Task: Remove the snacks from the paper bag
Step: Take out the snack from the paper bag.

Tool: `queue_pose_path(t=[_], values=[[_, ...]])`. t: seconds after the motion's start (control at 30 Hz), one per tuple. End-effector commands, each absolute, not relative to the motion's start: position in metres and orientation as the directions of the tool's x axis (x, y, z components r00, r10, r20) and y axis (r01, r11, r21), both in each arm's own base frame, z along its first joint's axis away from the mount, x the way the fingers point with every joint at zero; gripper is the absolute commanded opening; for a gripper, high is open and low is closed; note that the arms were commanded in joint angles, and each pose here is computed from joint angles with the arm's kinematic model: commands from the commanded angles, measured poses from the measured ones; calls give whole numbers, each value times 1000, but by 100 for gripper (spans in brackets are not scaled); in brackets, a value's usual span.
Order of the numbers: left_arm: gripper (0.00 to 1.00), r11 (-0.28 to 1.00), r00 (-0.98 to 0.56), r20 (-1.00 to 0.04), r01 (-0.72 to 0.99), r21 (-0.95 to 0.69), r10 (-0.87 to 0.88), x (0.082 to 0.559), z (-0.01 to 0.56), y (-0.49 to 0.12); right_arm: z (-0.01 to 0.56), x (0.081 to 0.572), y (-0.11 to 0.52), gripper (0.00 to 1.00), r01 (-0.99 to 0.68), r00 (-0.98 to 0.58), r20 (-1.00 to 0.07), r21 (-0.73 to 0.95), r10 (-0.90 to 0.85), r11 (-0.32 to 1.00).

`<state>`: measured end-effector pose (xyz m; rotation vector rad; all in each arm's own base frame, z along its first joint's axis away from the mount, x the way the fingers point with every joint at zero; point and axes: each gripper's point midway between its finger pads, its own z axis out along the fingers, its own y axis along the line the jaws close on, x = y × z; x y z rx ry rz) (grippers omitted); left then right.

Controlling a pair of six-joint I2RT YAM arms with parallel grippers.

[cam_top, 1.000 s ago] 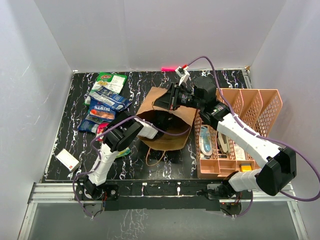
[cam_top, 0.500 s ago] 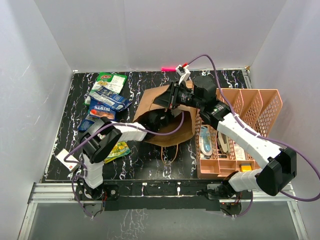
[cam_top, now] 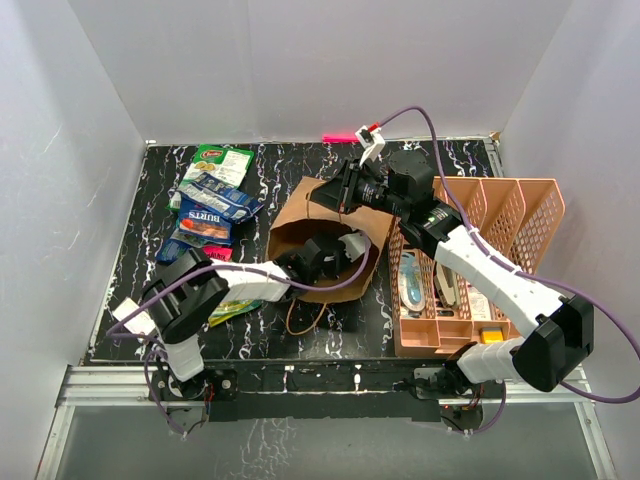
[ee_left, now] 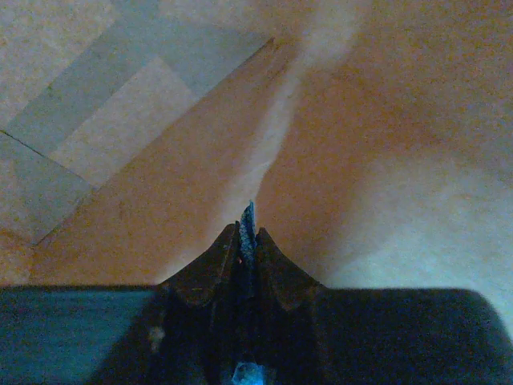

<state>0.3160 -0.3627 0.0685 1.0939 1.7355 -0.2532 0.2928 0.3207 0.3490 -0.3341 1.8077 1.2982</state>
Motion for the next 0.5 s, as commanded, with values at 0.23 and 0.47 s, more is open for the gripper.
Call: queue_pose_path(t=[0.23,0.47], values=[[3,571,-108,-905,805,163,411,261,127,-358,399,295,300,8,-680,-443,-820,570,362,461],[3,565,-149,-921,820,88,359,228,150,-332,401,300,286,8,-649,-400,-824,563,401,512]])
